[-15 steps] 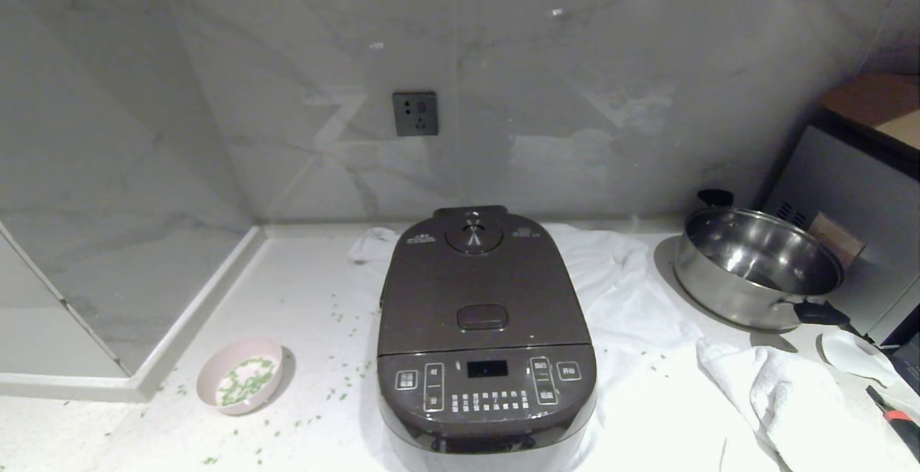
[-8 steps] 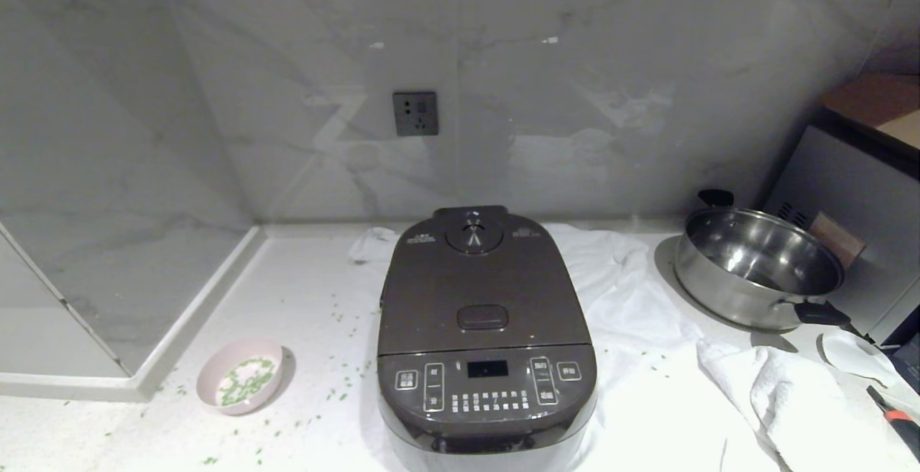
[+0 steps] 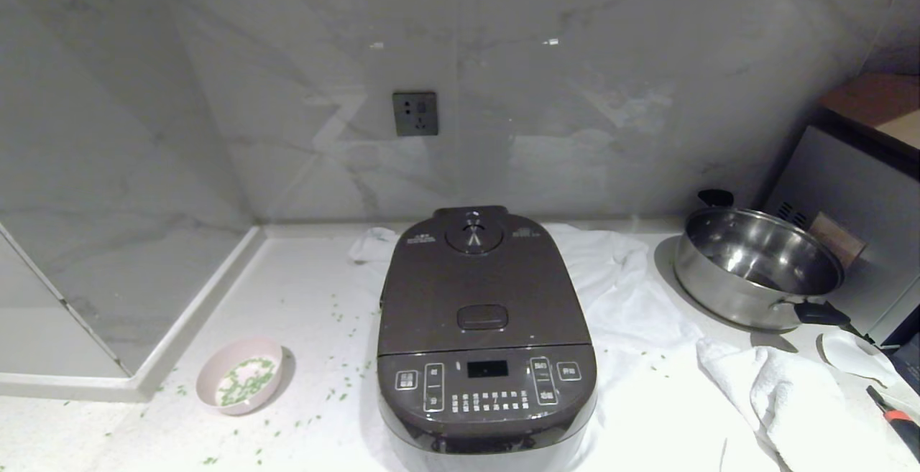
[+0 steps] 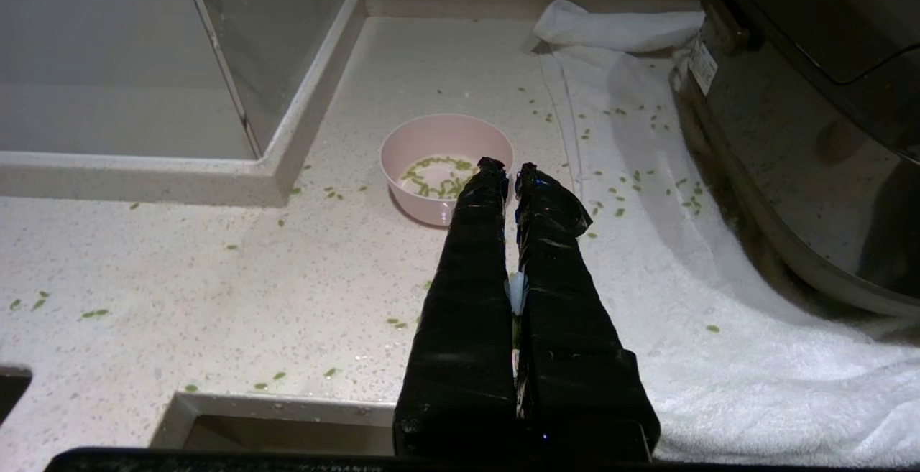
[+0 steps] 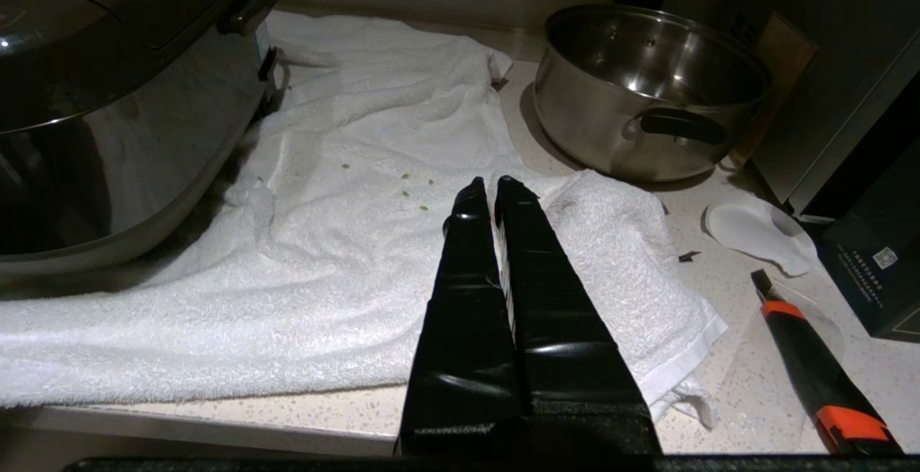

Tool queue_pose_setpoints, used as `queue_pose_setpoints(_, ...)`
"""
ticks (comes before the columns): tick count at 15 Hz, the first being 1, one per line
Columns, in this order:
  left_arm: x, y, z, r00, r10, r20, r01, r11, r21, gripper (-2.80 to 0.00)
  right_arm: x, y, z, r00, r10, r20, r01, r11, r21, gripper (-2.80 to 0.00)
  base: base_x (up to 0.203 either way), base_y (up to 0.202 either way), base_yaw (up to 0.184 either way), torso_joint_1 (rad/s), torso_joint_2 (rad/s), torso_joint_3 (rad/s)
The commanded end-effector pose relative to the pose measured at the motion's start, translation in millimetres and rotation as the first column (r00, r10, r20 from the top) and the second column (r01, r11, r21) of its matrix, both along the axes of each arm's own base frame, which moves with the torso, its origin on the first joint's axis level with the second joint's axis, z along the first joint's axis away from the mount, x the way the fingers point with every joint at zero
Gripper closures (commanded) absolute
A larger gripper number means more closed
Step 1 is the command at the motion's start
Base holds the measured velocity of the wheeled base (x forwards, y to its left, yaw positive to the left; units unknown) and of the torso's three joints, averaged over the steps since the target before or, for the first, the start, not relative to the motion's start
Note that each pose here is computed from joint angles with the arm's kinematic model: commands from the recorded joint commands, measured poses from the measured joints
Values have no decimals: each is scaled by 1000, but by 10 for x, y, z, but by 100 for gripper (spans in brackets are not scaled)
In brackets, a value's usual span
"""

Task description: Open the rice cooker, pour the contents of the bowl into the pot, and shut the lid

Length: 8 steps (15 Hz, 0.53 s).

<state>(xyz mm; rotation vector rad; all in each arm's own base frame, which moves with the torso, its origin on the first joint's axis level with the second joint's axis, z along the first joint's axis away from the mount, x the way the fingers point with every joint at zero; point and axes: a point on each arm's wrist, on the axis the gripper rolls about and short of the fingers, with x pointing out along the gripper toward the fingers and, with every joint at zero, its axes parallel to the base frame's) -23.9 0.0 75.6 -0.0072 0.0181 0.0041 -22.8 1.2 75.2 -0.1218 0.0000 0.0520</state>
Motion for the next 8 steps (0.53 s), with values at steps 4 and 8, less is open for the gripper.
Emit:
queue_pose_setpoints(4,1,0,0,1000,1,-2,-1,1000,0,0,1,0,-3,1000,0,0,0,1000,1,0,0,0,0,0,0,0)
queue_pose_setpoints(8,1,0,0,1000,1,-2,-1,1000,0,0,2,0,-6,1000,0,-4,0,1000,7,0,0,0,0,0,0,0)
